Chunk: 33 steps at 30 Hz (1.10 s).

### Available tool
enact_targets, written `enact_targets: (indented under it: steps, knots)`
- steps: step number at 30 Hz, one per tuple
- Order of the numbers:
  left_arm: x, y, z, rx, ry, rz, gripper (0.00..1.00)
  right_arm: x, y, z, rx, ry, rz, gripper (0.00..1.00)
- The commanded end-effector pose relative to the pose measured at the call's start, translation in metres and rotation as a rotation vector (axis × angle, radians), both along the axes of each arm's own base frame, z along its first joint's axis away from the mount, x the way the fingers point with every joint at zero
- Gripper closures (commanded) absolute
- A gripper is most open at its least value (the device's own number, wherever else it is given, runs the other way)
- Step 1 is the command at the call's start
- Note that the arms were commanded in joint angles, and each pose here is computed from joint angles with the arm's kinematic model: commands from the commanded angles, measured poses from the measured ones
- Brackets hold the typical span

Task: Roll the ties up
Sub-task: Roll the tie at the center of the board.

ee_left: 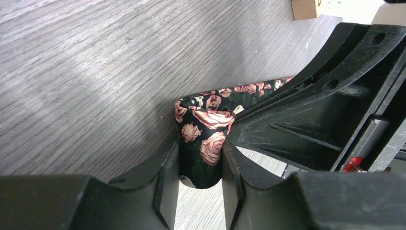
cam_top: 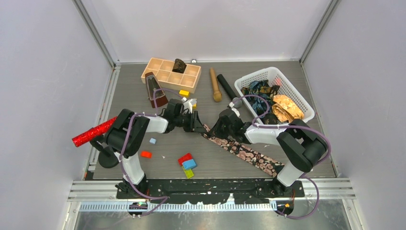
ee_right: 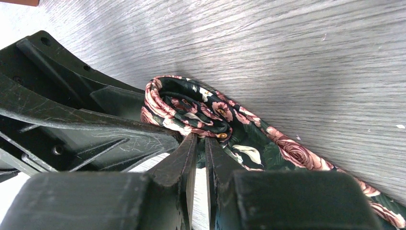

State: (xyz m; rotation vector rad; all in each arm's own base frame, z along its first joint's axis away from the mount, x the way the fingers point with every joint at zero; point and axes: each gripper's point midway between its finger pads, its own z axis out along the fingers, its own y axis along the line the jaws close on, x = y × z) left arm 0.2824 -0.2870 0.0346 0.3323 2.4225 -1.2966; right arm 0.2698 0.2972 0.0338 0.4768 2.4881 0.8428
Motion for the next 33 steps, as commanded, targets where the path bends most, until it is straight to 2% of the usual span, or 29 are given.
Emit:
enact_targets:
  steps: [1, 7, 15, 24, 33]
  knots:
    - [-0.015, -0.002, -0.009, 0.013, 0.065, -0.043, 0.67, -0.007, -0.007, -0.018, -0.052, 0.017, 0.001, 0.81]
    - [-0.012, -0.003, -0.008, 0.012, 0.064, -0.041, 0.75, -0.009, -0.005, -0.007, -0.024, -0.006, 0.014, 0.77]
    - [-0.008, 0.002, -0.007, 0.051, 0.048, -0.008, 0.76, -0.012, -0.022, 0.018, -0.050, -0.062, -0.006, 0.67]
    - [-0.007, 0.008, 0.001, 0.088, 0.018, 0.009, 0.76, -0.011, -0.080, 0.013, -0.312, -0.111, -0.085, 0.70]
    - [-0.004, 0.010, 0.005, 0.100, 0.000, 0.030, 0.76, -0.022, -0.131, 0.008, -0.546, -0.076, -0.156, 0.76]
